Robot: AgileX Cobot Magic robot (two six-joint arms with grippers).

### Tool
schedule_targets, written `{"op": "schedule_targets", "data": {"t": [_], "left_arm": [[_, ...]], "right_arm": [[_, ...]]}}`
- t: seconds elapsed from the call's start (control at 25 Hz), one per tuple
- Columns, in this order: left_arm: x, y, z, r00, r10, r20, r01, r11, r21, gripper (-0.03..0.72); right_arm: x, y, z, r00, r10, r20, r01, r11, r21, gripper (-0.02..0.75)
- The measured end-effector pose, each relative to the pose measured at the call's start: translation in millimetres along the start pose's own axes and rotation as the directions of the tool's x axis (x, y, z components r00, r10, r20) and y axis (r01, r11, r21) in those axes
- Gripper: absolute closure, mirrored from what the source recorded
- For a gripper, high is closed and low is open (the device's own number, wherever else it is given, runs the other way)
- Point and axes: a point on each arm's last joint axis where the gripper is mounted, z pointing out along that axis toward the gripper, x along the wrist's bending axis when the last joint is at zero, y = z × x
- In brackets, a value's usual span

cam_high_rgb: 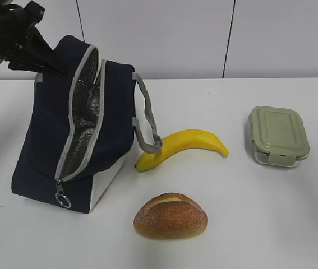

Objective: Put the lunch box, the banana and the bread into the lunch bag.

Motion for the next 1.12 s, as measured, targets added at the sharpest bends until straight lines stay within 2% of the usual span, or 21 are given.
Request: {"op": "schedule_targets", "data": {"t": [0.08,0.24,0.36,0.52,0.8,1.12], "left_arm": [[0.0,0,0,1.0,0.002,0.0,-0.002,1.0,0.0,0.705],[0.0,0,0,1.0,0.006,0.0,-0.006,1.0,0.0,0.704],[0.0,0,0,1.0,0.008,0.0,-0.008,1.0,0.0,0.704],[0.0,0,0,1.0,0.01,-0.001,-0.01,1.0,-0.002,0.704],[0.3,1,0,1.0,0.024,-0.003,-0.024,1.0,-0.01,0.704],[0.3,1,0,1.0,0.026,-0.003,-0.026,1.0,-0.01,0.705]], "right_arm": [[0,11,12,0.999,-0.017,-0.051,0.019,0.999,0.035,0.331],[-10,39,36,0.996,-0.006,-0.088,0.015,0.995,0.095,0.331],[-26,66,48,0.988,0.036,-0.149,-0.022,0.995,0.094,0.331],[-63,97,55,0.969,0.109,-0.223,-0.092,0.992,0.087,0.331],[-117,126,82,0.955,0.156,-0.253,-0.122,0.982,0.147,0.331],[-165,159,116,0.976,0.106,-0.19,-0.062,0.973,0.224,0.331]]}}
